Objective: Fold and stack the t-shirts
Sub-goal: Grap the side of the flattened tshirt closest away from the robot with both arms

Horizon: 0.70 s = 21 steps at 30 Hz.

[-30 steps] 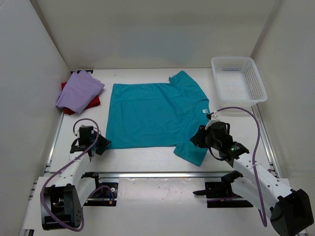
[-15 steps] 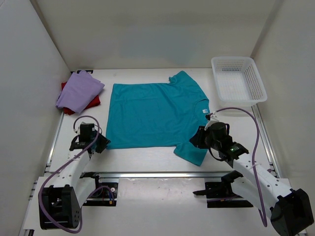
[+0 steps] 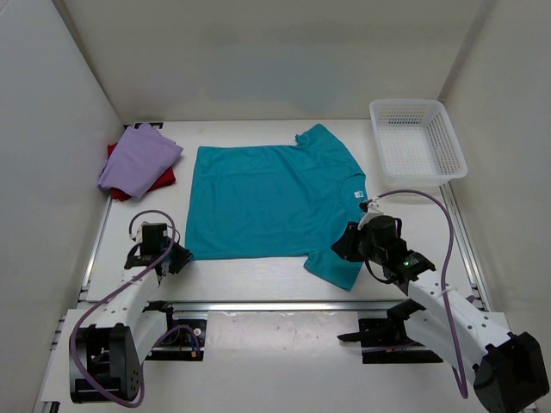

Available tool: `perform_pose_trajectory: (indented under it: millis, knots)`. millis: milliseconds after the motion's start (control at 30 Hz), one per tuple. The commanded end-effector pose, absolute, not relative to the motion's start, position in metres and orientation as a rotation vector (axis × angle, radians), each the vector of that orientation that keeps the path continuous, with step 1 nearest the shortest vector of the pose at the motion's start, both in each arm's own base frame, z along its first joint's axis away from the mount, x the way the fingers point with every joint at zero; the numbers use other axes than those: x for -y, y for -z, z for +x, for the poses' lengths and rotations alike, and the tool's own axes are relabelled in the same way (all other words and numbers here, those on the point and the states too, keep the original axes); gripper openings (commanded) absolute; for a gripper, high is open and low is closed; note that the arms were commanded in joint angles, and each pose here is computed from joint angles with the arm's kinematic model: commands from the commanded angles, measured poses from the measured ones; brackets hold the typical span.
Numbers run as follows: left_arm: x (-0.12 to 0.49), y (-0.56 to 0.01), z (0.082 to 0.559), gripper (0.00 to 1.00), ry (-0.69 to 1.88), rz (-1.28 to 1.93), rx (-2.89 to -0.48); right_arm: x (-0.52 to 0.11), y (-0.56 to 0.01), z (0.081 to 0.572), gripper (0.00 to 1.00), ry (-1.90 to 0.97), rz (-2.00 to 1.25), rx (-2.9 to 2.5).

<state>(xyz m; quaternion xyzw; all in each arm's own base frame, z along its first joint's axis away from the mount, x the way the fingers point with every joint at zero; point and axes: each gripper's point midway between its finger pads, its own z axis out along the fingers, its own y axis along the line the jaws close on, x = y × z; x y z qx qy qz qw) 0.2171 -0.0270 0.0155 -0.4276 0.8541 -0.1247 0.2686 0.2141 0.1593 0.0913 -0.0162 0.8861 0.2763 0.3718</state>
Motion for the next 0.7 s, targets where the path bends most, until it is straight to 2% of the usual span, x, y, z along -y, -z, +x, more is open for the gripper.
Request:
perform_pose_trajectory:
  millis: [0, 100, 133, 233, 267, 300, 367, 467, 533, 667]
  knots:
    - [0.026, -0.002, 0.213, 0.29, 0.346, -1.176, -2.293, -0.161, -0.102, 0.219, 0.18, -0.726, -0.030, -2.219]
    - [0.030, -0.007, 0.225, 0.12, 0.418, -1.168, -2.241, -0.150, -0.095, 0.217, 0.18, -0.663, 0.015, -2.233]
    - [0.030, -0.007, 0.227, 0.06, 0.419, -1.161, -2.243, -0.145, -0.091, 0.214, 0.21, -0.640, 0.043, -2.252]
    - [0.028, -0.032, 0.248, 0.00, 0.420, -1.075, -2.193, -0.117, -0.071, 0.207, 0.31, -0.529, 0.201, -2.309]
    - [0.030, -0.045, 0.257, 0.00, 0.433, -1.041, -2.169, -0.109, -0.061, 0.203, 0.32, -0.515, 0.267, -2.331]
    - [0.028, -0.052, 0.262, 0.00, 0.421, -1.002, -2.157, -0.108, -0.061, 0.200, 0.40, -0.502, 0.297, -2.326]
    - [0.028, -0.076, 0.279, 0.00, 0.430, -0.953, -2.112, -0.111, -0.060, 0.192, 0.44, -0.510, 0.351, -2.320]
    - [0.040, -0.103, 0.298, 0.00, 0.457, -0.833, -2.089, -0.106, -0.061, 0.181, 0.37, -0.441, 0.400, -2.325]
    - [0.040, -0.121, 0.311, 0.00, 0.402, -0.757, -2.075, -0.097, -0.056, 0.168, 0.28, -0.353, 0.418, -2.383]
    - [0.040, -0.134, 0.324, 0.00, 0.436, -0.730, -2.050, -0.100, -0.061, 0.157, 0.29, -0.326, 0.422, -2.470]
